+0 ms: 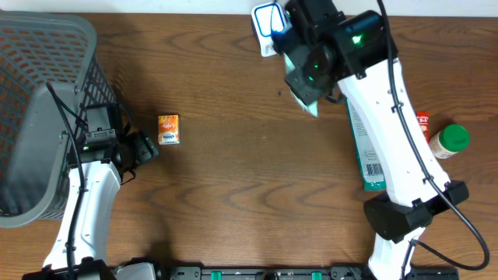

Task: Scan the item barcode
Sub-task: 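Move the wipes packet right and set it on the glove pack, then open the right gripper and move it to the table centre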

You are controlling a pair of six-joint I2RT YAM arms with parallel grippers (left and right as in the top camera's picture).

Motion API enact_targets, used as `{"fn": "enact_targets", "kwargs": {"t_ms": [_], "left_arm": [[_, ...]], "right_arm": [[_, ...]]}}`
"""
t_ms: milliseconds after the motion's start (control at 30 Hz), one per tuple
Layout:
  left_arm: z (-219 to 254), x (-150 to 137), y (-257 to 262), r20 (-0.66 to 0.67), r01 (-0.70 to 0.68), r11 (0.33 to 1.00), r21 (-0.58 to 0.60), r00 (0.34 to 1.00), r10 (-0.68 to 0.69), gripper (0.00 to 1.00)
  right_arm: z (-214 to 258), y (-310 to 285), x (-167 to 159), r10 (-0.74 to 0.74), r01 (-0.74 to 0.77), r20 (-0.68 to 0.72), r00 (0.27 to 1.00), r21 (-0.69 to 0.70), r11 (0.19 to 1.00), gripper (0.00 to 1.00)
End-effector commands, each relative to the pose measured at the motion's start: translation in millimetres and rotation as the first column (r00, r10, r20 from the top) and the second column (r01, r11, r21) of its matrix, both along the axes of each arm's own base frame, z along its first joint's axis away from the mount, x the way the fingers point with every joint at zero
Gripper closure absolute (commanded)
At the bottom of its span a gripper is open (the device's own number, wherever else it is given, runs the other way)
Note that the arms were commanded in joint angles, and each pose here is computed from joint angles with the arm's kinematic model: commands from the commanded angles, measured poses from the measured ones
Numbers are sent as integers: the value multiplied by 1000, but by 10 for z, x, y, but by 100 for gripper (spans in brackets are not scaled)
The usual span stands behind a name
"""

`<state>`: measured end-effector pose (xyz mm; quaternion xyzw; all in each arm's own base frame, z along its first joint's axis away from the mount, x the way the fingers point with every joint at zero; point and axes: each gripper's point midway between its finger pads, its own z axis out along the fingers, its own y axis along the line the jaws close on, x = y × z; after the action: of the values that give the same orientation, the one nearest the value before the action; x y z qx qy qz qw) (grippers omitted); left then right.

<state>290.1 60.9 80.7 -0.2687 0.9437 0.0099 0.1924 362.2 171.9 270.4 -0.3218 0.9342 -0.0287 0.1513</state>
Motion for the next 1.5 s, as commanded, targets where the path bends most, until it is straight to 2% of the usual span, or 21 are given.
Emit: {"fn": "enact_targets", "kwargs": {"t_ms": [0,67,133,200,367,567,600,633,667,700,733,767,1000,1067,1133,1167,1233,1267,1300,1333,1467], "left_arm": [[15,15,41,3,-22,1000,8,1000,22,14],[15,15,41,3,-22,1000,8,1000,22,14],[15,15,41,3,-22,1000,8,1000,22,14],[15,15,41,3,-22,1000,8,1000,22,14],[15,15,41,3,-22,1000,8,1000,22,14],[15,15,41,3,-22,1000,8,1000,22,14],[15,15,41,3,-22,1000,8,1000,22,14],[15,15,41,3,-22,1000,8,1000,22,14],[15,15,41,3,-22,1000,8,1000,22,14],[15,15,41,3,-22,1000,8,1000,22,14],[15,15,41,3,-22,1000,8,1000,22,14],[15,15,41,3,-22,1000,8,1000,22,14],[15,15,41,3,-22,1000,8,1000,22,14],[15,15,41,3,-22,1000,8,1000,22,14],[15,15,41,3,-22,1000,8,1000,22,14],[15,15,41,3,-22,1000,8,1000,22,14],[15,15,41,3,-22,1000,8,1000,22,14],[15,15,41,3,-22,1000,8,1000,22,14],[15,15,41,3,-22,1000,8,1000,22,14],[15,15,41,3,-22,1000,8,1000,22,14],[15,15,41,3,-22,1000,8,1000,22,14]], "right_arm": [[-229,-88,-75,-80,86,-129,988,43,995,99],[-385,-223,-89,-113,116,-179,977,10,993,99],[-776,-497,-198,-180,168,-303,936,-66,984,99],[-1015,-715,-235,-231,197,-344,910,-133,971,99],[-1567,-1360,-321,-358,251,-375,855,-304,919,99],[-1956,-1961,-237,-484,368,-295,824,-371,853,96],[-1999,-2027,-193,-501,395,-277,820,-360,845,89],[-2051,-2122,-116,-528,437,-244,814,-341,832,56],[-2059,-2137,-101,-531,443,-238,813,-338,830,44],[-2076,-2189,-46,-545,468,-220,809,-319,824,17],[-2078,-2201,-30,-548,474,-215,809,-314,823,4],[-2078,-2219,-5,-552,482,-206,808,-307,821,1],[-2001,-2124,74,-538,480,-199,819,-276,833,1],[-1968,-1821,124,-523,502,-258,813,-146,852,1],[-1921,-1321,217,-452,511,-354,819,88,855,1],[-1863,-983,249,-370,494,-415,831,245,835,1],[-1858,-785,217,-316,478,-449,836,312,821,1],[-1878,-738,203,-308,477,-457,834,321,818,18],[-1916,-703,191,-317,488,-462,828,317,813,44],[-2051,-623,154,-353,526,-477,805,300,796,86],[-2481,-674,46,-484,591,-422,766,168,789,85]]}}
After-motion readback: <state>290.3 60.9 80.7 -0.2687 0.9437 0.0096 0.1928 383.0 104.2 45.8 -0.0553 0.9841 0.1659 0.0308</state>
